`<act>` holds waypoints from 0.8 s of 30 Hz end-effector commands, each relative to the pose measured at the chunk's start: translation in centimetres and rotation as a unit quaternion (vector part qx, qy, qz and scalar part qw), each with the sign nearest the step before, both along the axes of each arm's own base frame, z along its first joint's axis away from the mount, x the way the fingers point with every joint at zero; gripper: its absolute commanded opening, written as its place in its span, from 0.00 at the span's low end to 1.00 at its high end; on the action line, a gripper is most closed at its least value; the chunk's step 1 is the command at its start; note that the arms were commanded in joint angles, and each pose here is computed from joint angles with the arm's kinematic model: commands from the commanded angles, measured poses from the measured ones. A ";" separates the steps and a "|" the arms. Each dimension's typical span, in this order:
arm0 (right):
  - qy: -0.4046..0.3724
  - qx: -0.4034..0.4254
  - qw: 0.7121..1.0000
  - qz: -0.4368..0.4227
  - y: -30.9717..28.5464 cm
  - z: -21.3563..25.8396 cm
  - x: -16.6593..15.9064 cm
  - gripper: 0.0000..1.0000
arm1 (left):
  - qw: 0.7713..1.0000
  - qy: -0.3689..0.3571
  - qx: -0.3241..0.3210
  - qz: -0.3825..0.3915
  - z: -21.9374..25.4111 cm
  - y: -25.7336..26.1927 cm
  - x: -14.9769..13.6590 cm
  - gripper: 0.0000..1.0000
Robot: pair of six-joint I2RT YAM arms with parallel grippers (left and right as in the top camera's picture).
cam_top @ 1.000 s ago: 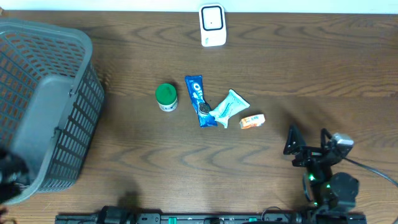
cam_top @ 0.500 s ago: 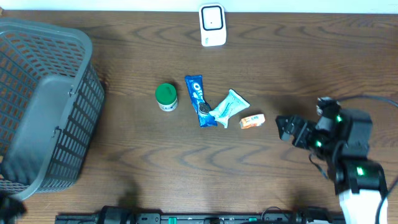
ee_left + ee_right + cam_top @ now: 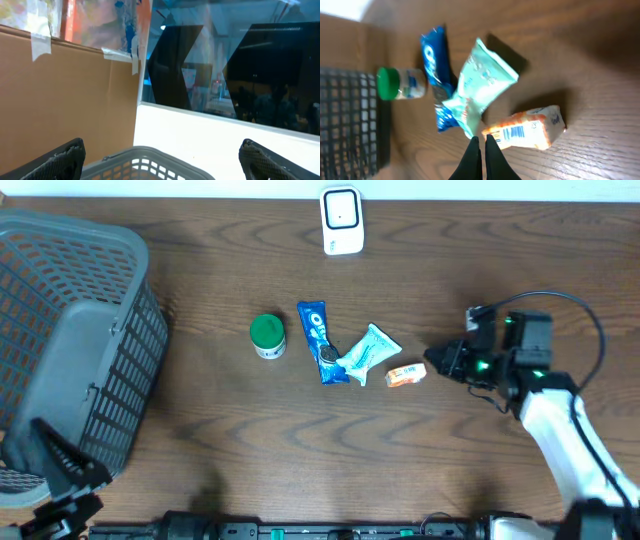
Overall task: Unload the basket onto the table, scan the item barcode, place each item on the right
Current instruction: 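Move the right gripper over the orange box and lower onto it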
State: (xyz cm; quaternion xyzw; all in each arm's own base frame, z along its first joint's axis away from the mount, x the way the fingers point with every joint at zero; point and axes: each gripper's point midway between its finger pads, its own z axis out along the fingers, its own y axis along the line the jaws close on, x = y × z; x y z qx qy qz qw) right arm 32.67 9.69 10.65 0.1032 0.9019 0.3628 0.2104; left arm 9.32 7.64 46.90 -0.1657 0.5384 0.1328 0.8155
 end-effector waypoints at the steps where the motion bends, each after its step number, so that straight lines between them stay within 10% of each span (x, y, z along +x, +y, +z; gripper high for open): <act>1: -0.030 0.033 0.995 0.087 3.1 -0.5 0.3 0.01 | 1.000 -0.011 0.007 -0.002 0.1 -0.1 -0.3 0.98; 24: -0.049 -0.071 0.993 0.084 3.2 -6.3 0.6 0.01 | 1.000 -0.010 0.007 -0.002 0.0 -0.2 -0.2 0.98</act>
